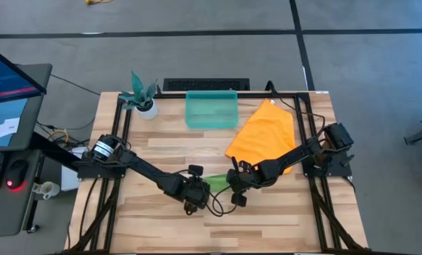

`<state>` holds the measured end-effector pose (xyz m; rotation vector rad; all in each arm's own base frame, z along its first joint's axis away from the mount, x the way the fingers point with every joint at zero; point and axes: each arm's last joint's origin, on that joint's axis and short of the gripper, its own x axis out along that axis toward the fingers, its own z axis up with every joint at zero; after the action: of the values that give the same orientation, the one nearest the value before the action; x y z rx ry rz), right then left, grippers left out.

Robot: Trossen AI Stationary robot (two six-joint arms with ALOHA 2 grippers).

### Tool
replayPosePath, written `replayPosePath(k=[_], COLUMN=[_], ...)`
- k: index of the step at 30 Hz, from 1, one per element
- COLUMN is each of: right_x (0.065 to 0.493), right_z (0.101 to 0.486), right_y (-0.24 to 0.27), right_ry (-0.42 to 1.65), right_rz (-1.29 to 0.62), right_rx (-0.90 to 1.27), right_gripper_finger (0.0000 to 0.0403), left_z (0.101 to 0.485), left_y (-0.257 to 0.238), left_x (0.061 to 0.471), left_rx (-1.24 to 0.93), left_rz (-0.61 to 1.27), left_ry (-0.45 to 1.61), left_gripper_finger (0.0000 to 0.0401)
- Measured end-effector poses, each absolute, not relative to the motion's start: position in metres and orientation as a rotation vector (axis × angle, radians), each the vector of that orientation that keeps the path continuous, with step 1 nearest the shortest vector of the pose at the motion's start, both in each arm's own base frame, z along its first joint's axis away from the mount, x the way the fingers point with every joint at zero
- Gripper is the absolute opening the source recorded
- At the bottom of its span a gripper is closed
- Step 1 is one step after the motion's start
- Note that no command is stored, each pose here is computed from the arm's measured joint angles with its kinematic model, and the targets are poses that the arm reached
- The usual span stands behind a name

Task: Roll microfiber towels into tight, uniform cylinder then place into a basket
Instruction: Roll the green towel

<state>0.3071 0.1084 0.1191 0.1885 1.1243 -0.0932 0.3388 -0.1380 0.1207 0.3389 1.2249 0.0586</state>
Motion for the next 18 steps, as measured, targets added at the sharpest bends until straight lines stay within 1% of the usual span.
replayPosePath(k=[4, 14, 18], right_x=[0.3071, 0.3087, 0.3078], right_z=[0.1189, 0.1201, 0.1282], right_y=[0.1084, 0.1084, 0.1060], right_ry=[1.129, 1.129, 1.131], right_rz=[-0.088, -0.068, -0.058], right_rx=[0.200, 0.219, 0.209], right_gripper_finger=[0.0042, 0.0140, 0.0158], left_z=[0.1209, 0.1208, 0.1209], left_y=[-0.1382, -0.1384, -0.1386], left_x=[0.3386, 0.3385, 0.3384], left_rx=[0.307, 0.308, 0.305], left_rz=[0.069, 0.061, 0.069], left_ry=[1.230, 1.233, 1.230], left_gripper_finger=[0.0088, 0.0088, 0.0088])
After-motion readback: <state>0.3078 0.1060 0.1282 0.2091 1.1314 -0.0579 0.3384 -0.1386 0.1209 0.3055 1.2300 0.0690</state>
